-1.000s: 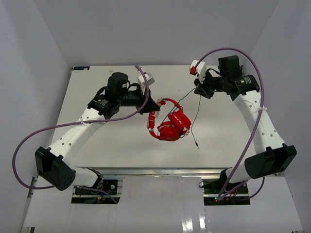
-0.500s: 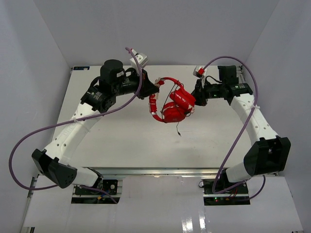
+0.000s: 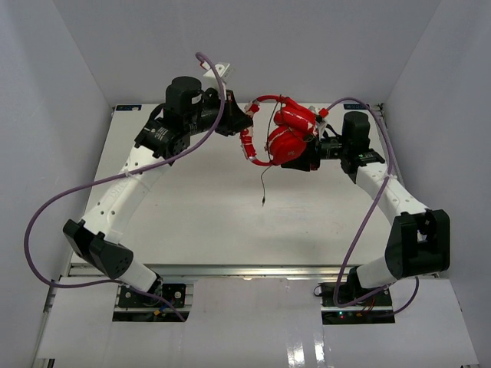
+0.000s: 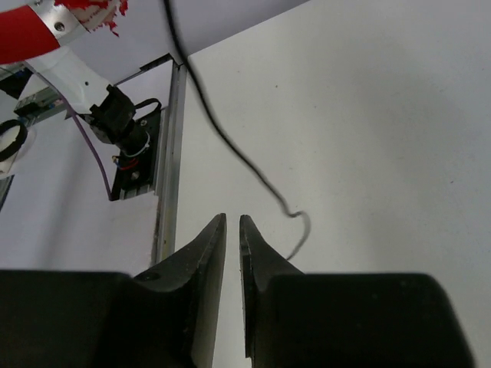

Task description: Wrap the headphones

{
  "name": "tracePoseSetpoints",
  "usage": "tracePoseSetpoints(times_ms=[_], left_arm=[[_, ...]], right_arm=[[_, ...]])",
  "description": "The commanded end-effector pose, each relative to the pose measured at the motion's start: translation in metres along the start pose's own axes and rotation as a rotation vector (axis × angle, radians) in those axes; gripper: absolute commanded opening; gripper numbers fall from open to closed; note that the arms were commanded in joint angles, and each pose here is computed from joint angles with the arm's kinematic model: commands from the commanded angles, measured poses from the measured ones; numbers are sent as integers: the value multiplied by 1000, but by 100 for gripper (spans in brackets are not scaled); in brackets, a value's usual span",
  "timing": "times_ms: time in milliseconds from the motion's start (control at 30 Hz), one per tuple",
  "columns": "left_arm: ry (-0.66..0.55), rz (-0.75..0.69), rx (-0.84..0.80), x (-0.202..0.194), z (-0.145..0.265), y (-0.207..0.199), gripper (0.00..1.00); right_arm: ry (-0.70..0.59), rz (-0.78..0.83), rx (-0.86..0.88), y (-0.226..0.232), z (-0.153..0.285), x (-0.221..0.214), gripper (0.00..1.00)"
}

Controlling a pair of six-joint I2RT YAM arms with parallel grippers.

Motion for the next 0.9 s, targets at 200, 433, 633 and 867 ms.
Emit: tracePoseSetpoints(times_ms=[200,433,633,867], left_arm=[[-136,1,-39,37,22,-30,0],[-148,1,-19,39,22,-29,0],[-153,20,-20,41,23,-30,0],[-158,41,-48,44,27,-38,0]], right_arm=[[105,333,-268,-29,5,37,68],[106,381,-378,-31,11,29,93],[30,298,-444,-37,-3,22,90],[-69,289,-198,-17,-45,2,90]])
Point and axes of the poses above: each gripper's point midway between its finger pads, its own z axis back along the fingers, its own y axis along the line the jaws close on, x = y × z, the point moved 7 cm from there along z, back along the fingers, and after that the axes turned 15 degrees about z, right-handed, at the moved point
